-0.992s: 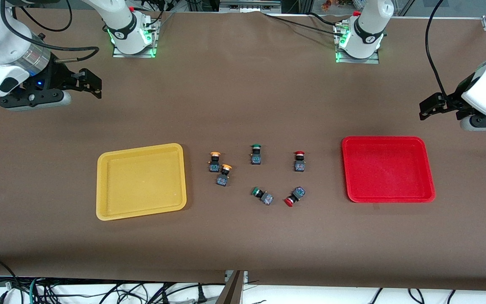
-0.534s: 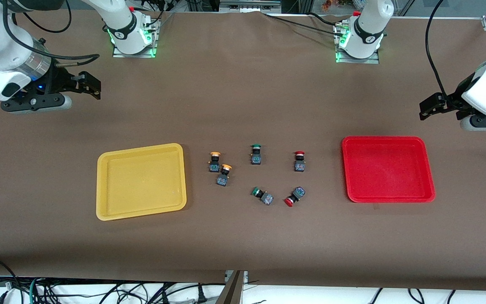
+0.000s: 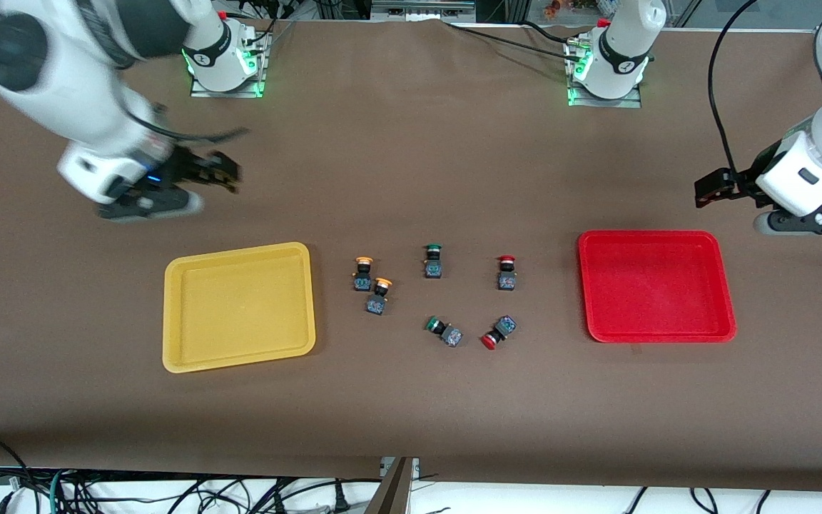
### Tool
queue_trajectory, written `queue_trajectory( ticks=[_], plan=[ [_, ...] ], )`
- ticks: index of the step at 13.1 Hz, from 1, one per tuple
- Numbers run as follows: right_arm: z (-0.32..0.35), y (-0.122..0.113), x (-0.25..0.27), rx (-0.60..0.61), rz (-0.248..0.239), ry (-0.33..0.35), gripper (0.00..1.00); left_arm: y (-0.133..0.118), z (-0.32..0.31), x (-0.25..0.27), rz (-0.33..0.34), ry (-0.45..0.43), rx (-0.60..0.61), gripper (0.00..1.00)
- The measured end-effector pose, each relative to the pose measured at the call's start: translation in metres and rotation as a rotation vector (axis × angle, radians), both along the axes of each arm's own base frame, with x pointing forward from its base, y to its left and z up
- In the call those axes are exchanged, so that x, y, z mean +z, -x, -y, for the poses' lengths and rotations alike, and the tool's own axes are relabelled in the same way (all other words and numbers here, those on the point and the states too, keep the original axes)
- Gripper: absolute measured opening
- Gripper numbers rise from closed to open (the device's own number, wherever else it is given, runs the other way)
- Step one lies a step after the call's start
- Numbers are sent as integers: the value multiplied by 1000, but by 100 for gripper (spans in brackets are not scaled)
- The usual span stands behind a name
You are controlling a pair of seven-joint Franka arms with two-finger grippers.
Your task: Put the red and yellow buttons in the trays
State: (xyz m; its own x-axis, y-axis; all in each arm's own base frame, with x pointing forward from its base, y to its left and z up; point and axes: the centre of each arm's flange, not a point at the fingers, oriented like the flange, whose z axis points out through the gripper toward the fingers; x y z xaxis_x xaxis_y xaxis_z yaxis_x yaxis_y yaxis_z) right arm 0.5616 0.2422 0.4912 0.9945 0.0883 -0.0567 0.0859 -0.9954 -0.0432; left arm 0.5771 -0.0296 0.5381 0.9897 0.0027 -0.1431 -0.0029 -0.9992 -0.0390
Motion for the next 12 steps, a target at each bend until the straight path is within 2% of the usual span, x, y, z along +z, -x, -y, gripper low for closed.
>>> queue_trajectory(
  ticks=[2,4,6,8,10,12],
  plan=[
    [-66,-8,-74,-33,22,-7,100,-3,26,-25,-66,1,-47,100],
    [-96,-18,-145,-67,54,-14,100,-10,61,-62,-118,-1,-101,100],
    [-111,-24,-212,-98,73,-21,100,-27,80,-101,-104,19,-123,100],
    [-126,-20,-261,-121,80,-37,100,-46,98,-141,-67,63,-129,100],
    [-136,-14,-287,-150,70,-44,100,-57,137,-185,-21,101,-161,100],
    [-147,-8,-299,-155,69,-60,100,-57,186,-233,10,136,-190,100]
  ],
)
